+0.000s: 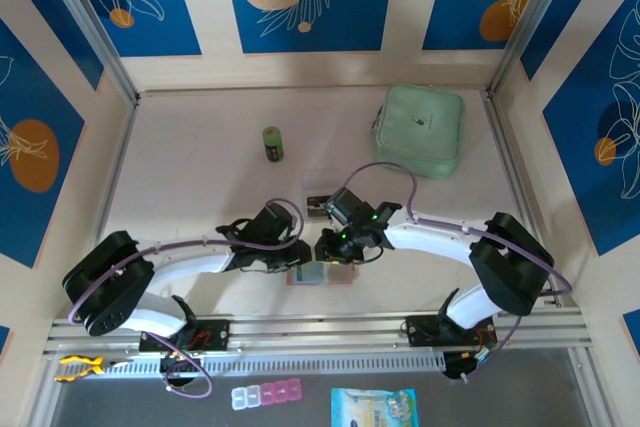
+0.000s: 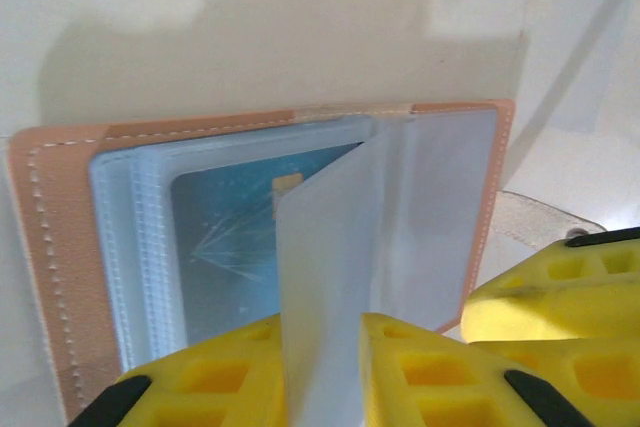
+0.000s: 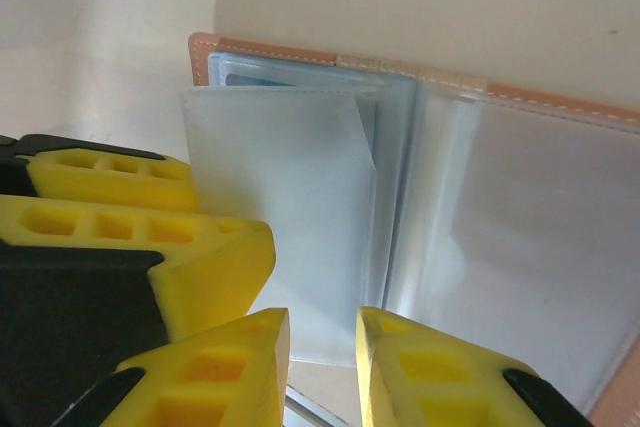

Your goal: Take the credit cards out of the card holder

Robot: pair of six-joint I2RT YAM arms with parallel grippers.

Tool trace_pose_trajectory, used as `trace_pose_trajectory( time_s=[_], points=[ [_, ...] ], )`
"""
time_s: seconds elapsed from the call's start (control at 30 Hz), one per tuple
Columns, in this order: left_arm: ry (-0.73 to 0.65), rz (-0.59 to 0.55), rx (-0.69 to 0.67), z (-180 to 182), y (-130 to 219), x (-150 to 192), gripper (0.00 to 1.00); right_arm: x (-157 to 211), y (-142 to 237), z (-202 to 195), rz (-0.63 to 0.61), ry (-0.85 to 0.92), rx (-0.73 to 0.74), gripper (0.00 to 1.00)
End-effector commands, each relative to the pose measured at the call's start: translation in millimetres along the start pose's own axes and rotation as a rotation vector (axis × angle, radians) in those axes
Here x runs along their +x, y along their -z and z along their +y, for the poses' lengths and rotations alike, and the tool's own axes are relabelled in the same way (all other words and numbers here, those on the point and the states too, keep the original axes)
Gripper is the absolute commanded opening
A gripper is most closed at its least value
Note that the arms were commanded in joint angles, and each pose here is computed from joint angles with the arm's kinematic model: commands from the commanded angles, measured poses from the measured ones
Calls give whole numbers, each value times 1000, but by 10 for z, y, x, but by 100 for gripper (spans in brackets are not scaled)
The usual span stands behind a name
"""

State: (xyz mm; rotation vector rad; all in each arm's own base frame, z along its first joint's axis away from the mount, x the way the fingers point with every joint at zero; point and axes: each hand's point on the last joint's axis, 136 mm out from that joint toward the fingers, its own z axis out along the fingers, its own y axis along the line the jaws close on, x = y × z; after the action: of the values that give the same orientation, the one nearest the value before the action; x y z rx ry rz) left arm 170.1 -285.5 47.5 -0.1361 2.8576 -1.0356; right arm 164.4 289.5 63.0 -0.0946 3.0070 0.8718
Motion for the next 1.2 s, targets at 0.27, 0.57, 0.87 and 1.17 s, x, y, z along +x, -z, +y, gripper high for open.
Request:
trace_pose_trajectory(
  time_s=[0.27, 0.57, 0.87, 1.17],
  points=[
    [-39, 23, 19, -300, -78, 19, 26, -26, 403, -159, -83, -17, 6, 26],
    [-70, 50, 22, -533, -279, 16, 38, -5, 559, -351, -108, -50, -20, 27],
    [-79, 75, 22, -631, -436, 28, 46, 22, 660, -439, -124, -72, -47, 29],
    [-79, 64, 25, -586, -394, 38, 49, 4, 625, -388, -113, -79, -68, 29]
  ],
)
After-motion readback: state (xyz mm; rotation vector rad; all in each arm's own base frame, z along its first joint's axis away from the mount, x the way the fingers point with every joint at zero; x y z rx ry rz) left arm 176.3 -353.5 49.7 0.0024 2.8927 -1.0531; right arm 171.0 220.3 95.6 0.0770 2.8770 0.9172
